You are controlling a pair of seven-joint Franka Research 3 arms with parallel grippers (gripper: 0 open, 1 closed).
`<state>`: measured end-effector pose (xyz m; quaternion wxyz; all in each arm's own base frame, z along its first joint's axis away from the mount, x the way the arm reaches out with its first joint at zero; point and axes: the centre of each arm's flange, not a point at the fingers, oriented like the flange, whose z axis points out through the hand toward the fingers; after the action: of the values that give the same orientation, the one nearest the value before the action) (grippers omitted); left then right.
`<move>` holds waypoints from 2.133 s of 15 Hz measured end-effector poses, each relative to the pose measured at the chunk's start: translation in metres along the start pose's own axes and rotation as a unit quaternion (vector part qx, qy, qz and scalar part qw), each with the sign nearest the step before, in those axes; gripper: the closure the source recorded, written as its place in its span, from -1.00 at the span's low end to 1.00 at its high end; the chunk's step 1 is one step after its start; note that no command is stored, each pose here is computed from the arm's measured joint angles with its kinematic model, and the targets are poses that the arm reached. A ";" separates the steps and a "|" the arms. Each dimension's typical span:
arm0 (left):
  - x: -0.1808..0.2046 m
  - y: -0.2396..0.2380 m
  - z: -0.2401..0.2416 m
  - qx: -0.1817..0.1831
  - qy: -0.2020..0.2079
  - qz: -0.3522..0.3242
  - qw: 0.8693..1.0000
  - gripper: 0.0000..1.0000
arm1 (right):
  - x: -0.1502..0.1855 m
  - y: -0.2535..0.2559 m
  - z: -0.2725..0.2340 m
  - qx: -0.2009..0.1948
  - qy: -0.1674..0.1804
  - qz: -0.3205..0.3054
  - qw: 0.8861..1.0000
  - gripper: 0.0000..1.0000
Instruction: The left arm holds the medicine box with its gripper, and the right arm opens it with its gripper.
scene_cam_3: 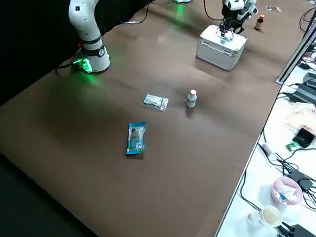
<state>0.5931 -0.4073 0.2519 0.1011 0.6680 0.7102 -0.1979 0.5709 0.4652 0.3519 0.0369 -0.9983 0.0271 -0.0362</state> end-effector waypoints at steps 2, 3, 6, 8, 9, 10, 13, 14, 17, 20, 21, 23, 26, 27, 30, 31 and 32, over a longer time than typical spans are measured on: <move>0.000 0.000 0.000 0.000 0.000 0.000 1.000 0.39 | 0.000 0.001 0.000 0.000 0.000 0.000 1.000 0.16; 0.000 0.000 0.000 0.000 0.000 0.000 1.000 0.39 | 0.001 0.001 0.000 -0.001 0.001 0.000 1.000 0.23; 0.000 0.000 0.000 0.000 0.000 0.000 1.000 0.39 | 0.002 0.003 0.000 -0.001 0.001 0.002 1.000 0.37; 0.000 0.000 0.000 0.000 0.000 0.000 1.000 0.39 | 0.002 0.003 0.000 -0.003 -0.002 0.002 1.000 0.38; 0.000 0.000 0.000 0.000 0.000 0.000 1.000 0.39 | 0.001 0.003 0.001 -0.005 -0.003 0.002 1.000 0.38; 0.000 0.000 0.000 0.000 0.000 0.000 1.000 0.39 | 0.001 0.003 0.001 -0.006 -0.005 0.002 1.000 0.38; 0.000 0.000 0.000 0.000 0.000 0.000 1.000 0.39 | 0.001 0.003 0.000 -0.006 -0.005 0.002 1.000 0.38; 0.000 0.000 0.000 0.000 0.000 0.000 1.000 0.39 | 0.001 0.002 -0.001 -0.006 -0.005 0.002 1.000 0.38; 0.000 0.000 0.000 0.000 0.000 0.000 1.000 0.39 | 0.000 0.002 -0.004 -0.008 -0.010 0.001 1.000 0.43; 0.000 0.000 0.000 0.000 0.000 0.000 1.000 0.39 | -0.001 0.000 -0.004 -0.009 -0.013 0.000 1.000 0.51; 0.000 0.000 0.000 0.000 0.000 0.000 1.000 0.39 | -0.002 0.000 -0.004 -0.008 -0.015 0.001 1.000 0.52; 0.000 0.000 0.000 0.000 0.000 0.000 1.000 0.39 | -0.002 -0.001 -0.005 -0.005 -0.018 0.004 1.000 0.58; 0.000 0.000 0.000 0.000 0.000 0.000 1.000 0.39 | -0.002 -0.001 -0.005 -0.002 -0.020 0.005 1.000 0.67; 0.000 0.000 0.000 0.000 0.000 0.000 1.000 0.39 | -0.002 -0.001 -0.006 -0.002 -0.020 0.005 1.000 0.67; 0.000 0.000 0.000 -0.001 0.000 0.000 1.000 0.39 | -0.002 -0.003 -0.007 0.002 -0.020 0.007 1.000 0.75; 0.000 0.000 0.000 -0.001 0.000 0.000 1.000 0.39 | -0.002 -0.002 -0.007 0.002 -0.020 0.008 1.000 0.75; 0.000 0.000 0.000 -0.001 0.000 0.000 1.000 0.39 | -0.002 -0.002 -0.007 0.002 -0.020 0.009 1.000 0.75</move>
<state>0.5933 -0.4075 0.2525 0.1018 0.6677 0.7105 -0.1977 0.5683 0.4671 0.3587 0.0394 -0.9985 0.0355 -0.0163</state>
